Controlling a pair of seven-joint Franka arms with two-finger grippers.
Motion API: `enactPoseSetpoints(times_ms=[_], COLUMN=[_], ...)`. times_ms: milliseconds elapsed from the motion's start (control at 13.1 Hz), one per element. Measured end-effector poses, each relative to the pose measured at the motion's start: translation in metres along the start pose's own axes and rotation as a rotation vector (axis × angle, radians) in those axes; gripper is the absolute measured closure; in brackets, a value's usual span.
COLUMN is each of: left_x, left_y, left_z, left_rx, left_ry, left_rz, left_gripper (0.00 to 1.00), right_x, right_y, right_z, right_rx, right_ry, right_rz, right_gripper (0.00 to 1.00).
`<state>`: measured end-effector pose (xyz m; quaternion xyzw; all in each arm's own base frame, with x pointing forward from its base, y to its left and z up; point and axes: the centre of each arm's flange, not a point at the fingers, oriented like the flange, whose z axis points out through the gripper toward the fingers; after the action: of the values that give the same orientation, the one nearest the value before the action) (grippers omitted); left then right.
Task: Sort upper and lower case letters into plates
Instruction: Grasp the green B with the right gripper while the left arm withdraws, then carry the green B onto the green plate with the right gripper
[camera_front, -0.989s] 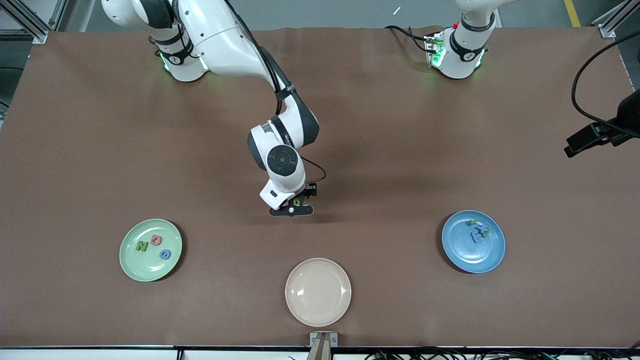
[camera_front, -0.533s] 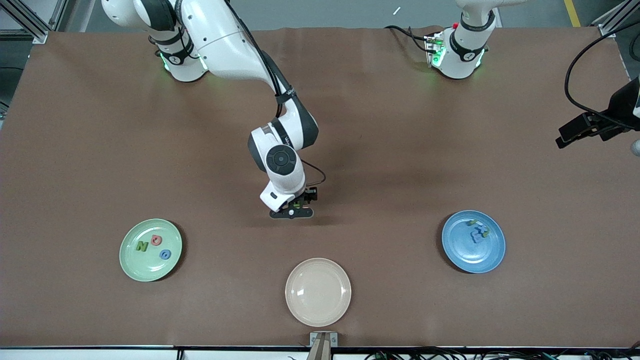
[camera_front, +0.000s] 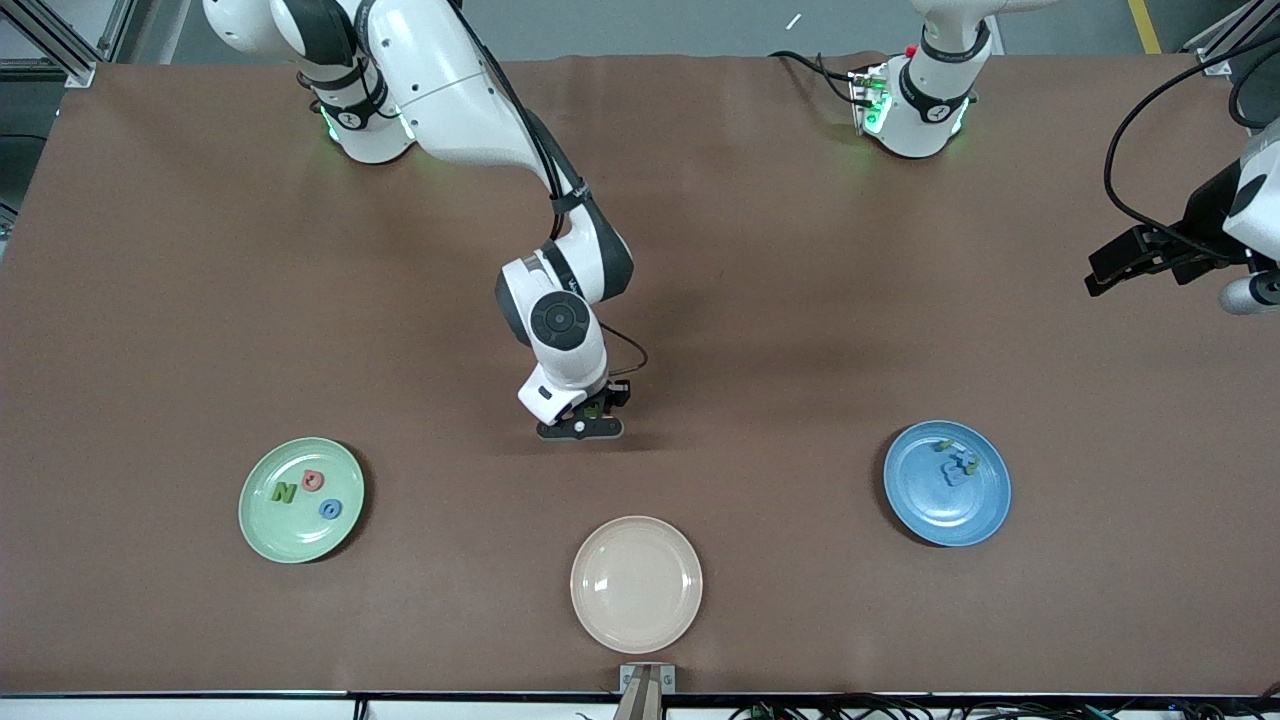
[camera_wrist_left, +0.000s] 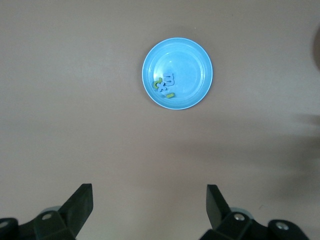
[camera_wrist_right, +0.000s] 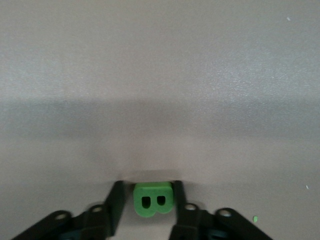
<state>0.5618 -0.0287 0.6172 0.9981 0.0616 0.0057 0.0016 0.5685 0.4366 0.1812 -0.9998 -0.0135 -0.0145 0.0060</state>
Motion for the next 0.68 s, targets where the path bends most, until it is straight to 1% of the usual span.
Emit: enactPoseSetpoints(times_ms=[76, 380, 457, 533, 609, 685], left_x=[-0.001, -0.003, -0.003, -0.004, -0.004, -0.003], left_y=[0.002, 0.012, 0.012, 0.012, 0.012, 0.012], left_z=[0.0, -0.002, -0.002, -0.002, -0.002, -0.001], left_rx=[0.0, 0.0, 0.0, 0.0, 0.0, 0.0], left_ry=[0.001, 0.003, 0.003, 0.003, 0.003, 0.002], left_rz=[0.003, 0.021, 0.022, 0.023, 0.023, 0.022], left_gripper=[0.0, 0.0, 0.0, 0.0, 0.0, 0.0], right_x=[0.0, 0.001, 0.005, 0.016, 0.033, 0.054], right_y=[0.0, 0.001, 0.008, 0.023, 0.045, 0.073], right_z=[0.0, -0.001, -0.002, -0.006, -0.015, -0.028], right_rx=[0.0, -0.001, -0.012, -0.04, -0.071, -0.09], right_ry=[-0.001, 0.0, 0.002, 0.005, 0.008, 0.007], right_rz=[0.002, 0.005, 0.012, 0.013, -0.011, -0.046], right_gripper=[0.65, 0.65, 0.65, 0.65, 0.65, 0.65])
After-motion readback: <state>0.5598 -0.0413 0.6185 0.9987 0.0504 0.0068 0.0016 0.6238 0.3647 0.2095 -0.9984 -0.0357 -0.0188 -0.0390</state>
